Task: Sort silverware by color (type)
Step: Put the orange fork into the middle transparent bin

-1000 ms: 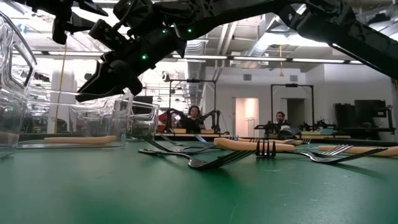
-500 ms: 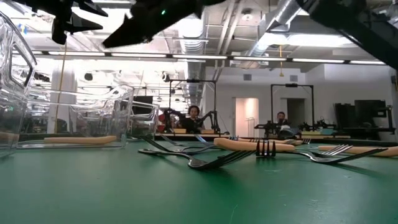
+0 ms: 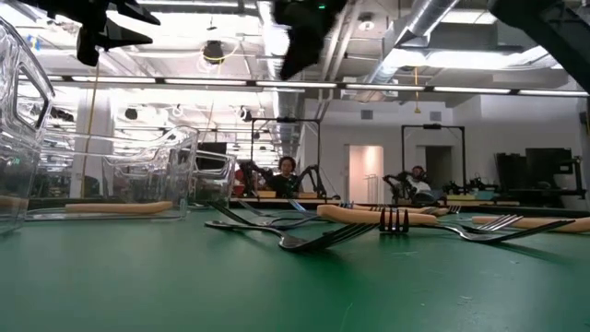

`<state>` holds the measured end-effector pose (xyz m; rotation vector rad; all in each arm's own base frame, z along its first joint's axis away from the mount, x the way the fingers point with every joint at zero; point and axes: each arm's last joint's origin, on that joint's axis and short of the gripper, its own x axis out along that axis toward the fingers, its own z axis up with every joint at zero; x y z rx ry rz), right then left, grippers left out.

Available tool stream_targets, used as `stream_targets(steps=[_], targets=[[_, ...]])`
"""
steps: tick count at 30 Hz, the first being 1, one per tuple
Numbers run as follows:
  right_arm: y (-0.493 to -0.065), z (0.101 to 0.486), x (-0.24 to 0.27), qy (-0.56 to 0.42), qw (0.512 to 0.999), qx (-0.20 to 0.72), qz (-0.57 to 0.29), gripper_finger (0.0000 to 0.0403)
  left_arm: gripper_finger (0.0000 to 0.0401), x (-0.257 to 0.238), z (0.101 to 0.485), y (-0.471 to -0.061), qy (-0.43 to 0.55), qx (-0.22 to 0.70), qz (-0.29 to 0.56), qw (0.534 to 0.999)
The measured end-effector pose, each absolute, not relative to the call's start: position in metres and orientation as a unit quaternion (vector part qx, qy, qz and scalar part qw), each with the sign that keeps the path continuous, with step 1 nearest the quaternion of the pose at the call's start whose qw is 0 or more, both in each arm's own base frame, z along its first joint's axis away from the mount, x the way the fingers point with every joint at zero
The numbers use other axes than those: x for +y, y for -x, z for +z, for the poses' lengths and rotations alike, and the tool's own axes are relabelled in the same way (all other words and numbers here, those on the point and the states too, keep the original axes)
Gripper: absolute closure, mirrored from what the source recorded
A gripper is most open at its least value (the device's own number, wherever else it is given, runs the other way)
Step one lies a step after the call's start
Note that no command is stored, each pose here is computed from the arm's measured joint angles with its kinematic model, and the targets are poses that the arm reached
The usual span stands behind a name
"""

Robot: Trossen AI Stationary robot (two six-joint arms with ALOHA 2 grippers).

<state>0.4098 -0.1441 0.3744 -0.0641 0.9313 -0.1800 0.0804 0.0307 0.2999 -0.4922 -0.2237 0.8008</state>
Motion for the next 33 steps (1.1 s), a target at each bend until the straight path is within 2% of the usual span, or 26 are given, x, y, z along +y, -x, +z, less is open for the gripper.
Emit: stream_targets(steps=[5, 10, 18, 23, 30, 33], targets=[[-0.376, 0.374, -0.17, -0.046, 0.846, 0.514, -0.131, 0.0271, 0.0229, 0.031, 0.3, -0.08, 0.237, -0.108, 0.385, 0.886], [-0.346, 0.363, -0.189, -0.134, 0.777, 0.591, -0.171, 0.0276, 0.0229, 0.031, 0.3, -0.08, 0.237, -0.108, 0.385, 0.885], [-0.319, 0.323, -0.198, -0.182, 0.709, 0.652, -0.199, 0.0277, 0.0229, 0.031, 0.3, -0.08, 0.235, -0.107, 0.385, 0.886], [-0.307, 0.276, -0.198, -0.206, 0.698, 0.647, -0.226, 0.0277, 0.0229, 0.031, 0.299, -0.08, 0.235, -0.104, 0.386, 0.886], [-0.288, 0.208, -0.188, -0.241, 0.71, 0.608, -0.263, 0.0276, 0.0229, 0.031, 0.299, -0.08, 0.236, -0.103, 0.387, 0.886], [-0.283, 0.19, -0.186, -0.25, 0.713, 0.595, -0.273, 0.0262, 0.0229, 0.031, 0.299, -0.08, 0.239, -0.105, 0.386, 0.885]])
